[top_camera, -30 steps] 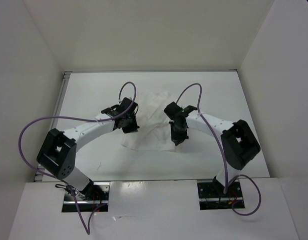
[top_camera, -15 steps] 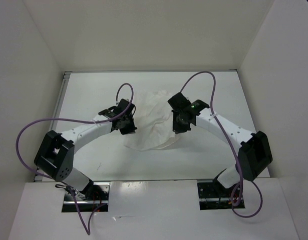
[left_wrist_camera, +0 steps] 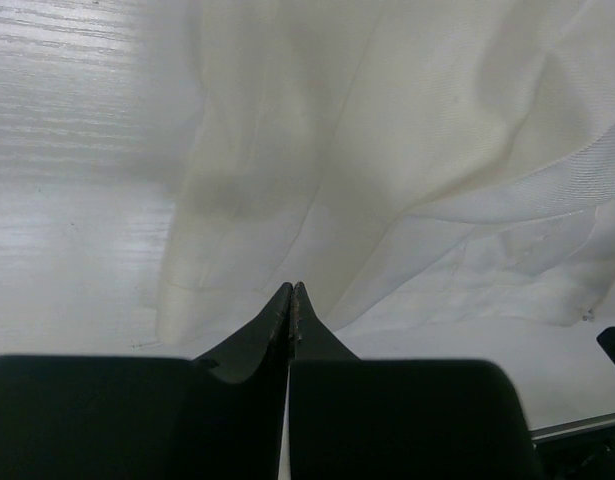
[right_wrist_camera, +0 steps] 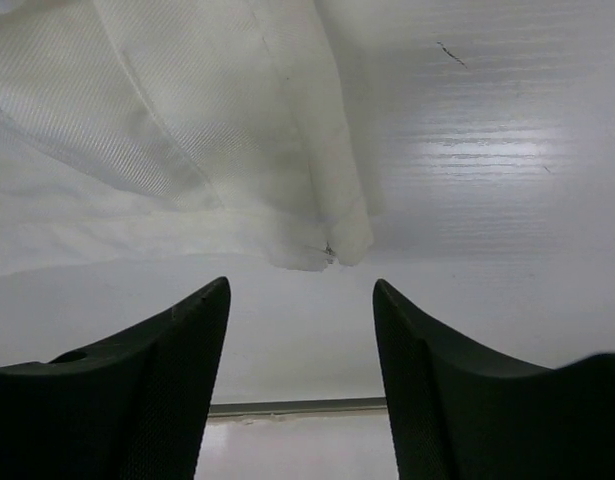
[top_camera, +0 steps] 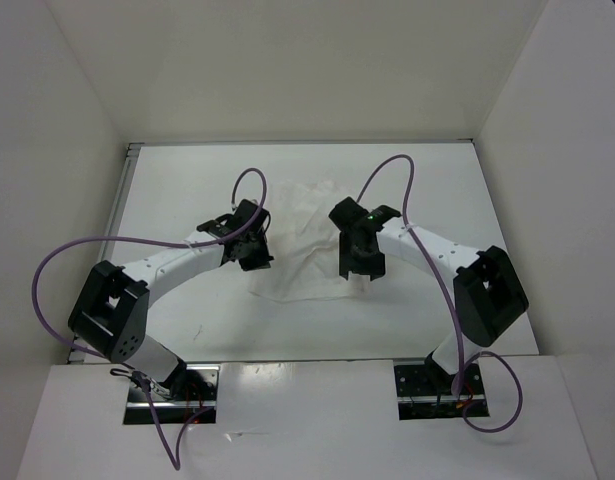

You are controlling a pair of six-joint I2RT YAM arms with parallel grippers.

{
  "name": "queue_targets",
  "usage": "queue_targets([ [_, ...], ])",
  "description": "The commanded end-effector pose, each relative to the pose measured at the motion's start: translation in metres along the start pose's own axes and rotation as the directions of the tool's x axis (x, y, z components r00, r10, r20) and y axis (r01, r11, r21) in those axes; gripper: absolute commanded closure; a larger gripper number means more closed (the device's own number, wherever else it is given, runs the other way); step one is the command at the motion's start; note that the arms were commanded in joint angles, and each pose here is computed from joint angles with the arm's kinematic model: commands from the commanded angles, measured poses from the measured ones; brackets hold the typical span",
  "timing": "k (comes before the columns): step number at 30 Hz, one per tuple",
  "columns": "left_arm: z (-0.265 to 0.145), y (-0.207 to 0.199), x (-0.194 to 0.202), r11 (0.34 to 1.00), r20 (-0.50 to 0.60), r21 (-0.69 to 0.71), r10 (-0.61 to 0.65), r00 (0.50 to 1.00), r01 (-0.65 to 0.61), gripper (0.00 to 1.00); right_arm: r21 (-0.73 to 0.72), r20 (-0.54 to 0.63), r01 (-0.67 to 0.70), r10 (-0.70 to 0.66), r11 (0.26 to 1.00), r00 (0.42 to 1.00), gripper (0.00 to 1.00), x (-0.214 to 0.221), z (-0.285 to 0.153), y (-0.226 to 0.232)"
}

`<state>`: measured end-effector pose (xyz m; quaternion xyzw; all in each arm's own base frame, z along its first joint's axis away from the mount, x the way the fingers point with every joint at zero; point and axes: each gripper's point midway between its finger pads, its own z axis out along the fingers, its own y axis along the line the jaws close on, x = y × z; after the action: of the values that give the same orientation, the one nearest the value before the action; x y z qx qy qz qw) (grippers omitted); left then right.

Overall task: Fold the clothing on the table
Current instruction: Flatten the skirt out

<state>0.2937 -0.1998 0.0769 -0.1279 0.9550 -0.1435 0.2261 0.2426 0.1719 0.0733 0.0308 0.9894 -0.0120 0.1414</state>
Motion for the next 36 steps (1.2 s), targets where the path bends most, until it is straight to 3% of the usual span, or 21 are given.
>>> queue_targets([
  [1, 0.000, 0.000, 0.001, 1.000, 0.001, 0.008, -0.003, 1.000, 0.003, 0.99, -0.002, 0.020, 0.013, -0.013, 1.000, 1.000, 0.35, -0.003, -0.004, 0.003],
  [8, 0.001, 0.002, 0.004, 1.000, -0.005, 0.001, -0.011, 1.000, 0.012, 0.99, 0.036, -0.012, 0.023, -0.023, 0.999, 1.000, 0.36, 0.004, 0.025, 0.003],
  [20, -0.003, 0.006, 0.004, 1.000, 0.001, -0.007, -0.011, 1.000, 0.011, 0.99, 0.082, -0.007, 0.019, -0.019, 0.996, 1.000, 0.66, 0.000, 0.056, 0.006],
  [25, -0.003, 0.006, 0.004, 1.000, 0.001, -0.007, -0.011, 1.000, 0.011, 0.99, 0.078, -0.020, 0.021, -0.020, 0.997, 1.000, 1.00, 0.005, 0.059, 0.005],
  [26, -0.003, 0.006, 0.004, 1.000, 0.001, -0.007, -0.011, 1.000, 0.011, 0.99, 0.078, -0.020, 0.021, -0.020, 0.997, 1.000, 1.00, 0.007, 0.058, 0.003],
  [32, -0.001, 0.009, 0.008, 1.000, -0.013, -0.021, -0.010, 1.000, 0.010, 0.99, -0.031, 0.095, -0.022, 0.025, 0.999, 0.995, 1.00, -0.022, -0.001, 0.015],
  [36, -0.003, 0.015, 0.002, 0.999, -0.005, -0.028, -0.018, 1.000, 0.018, 0.97, -0.195, 0.253, -0.001, 0.051, 0.981, 0.966, 1.00, -0.063, -0.083, 0.027],
])
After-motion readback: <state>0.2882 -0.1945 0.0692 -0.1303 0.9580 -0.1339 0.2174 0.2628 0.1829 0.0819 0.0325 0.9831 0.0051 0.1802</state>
